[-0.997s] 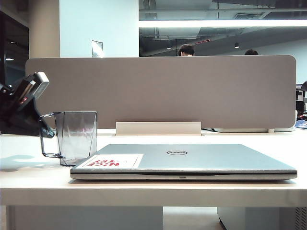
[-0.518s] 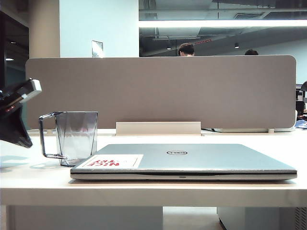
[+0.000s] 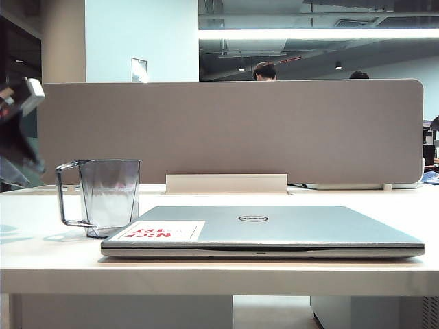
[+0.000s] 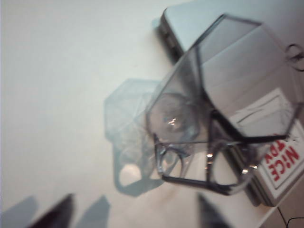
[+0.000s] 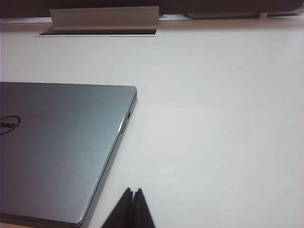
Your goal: Pick up the water cup and place it on the side of the laptop away from you.
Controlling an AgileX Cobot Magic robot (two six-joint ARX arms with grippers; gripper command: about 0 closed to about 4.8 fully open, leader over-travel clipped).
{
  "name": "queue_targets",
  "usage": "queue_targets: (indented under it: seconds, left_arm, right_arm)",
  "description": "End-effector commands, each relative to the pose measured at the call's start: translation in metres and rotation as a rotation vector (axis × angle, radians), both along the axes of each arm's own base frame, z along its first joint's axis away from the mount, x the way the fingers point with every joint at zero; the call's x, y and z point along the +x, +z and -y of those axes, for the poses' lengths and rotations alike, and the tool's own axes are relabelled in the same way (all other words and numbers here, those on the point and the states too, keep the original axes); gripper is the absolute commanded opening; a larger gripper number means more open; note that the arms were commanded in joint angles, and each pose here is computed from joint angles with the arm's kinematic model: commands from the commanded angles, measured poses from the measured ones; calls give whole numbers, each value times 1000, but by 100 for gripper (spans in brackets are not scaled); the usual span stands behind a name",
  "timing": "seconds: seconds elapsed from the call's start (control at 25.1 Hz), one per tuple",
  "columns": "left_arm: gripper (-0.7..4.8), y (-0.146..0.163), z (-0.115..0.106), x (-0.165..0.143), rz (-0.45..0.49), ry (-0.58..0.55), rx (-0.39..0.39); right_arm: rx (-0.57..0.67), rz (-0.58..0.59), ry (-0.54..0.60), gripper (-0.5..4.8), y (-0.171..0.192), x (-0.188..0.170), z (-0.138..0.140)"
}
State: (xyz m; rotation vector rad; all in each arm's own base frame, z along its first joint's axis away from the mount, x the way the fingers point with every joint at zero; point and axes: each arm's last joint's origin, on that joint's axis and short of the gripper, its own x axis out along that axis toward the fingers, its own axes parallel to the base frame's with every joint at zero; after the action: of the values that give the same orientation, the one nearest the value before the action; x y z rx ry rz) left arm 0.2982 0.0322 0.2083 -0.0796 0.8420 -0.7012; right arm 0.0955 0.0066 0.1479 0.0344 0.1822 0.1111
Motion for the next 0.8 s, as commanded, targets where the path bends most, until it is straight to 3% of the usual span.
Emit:
queue_targets:
  seconds: [0.04,0.2,0.32,0.8]
  left_arm:
    - [357,3,-6,-6,11,-50,-73]
    - [374,2,-11,-13,20,-102,-125]
    - [374,3,-11,-14,98,-188,-173]
    - [372,-9,-1,-1,246,-339,-93]
  right_arm:
    - [2,4,7,-8,0,0,0]
    - [2,4,7,-8,0,0,0]
    - [2,3,7,-8,-1,0,0]
    - [2,4,7,-8,0,0,0]
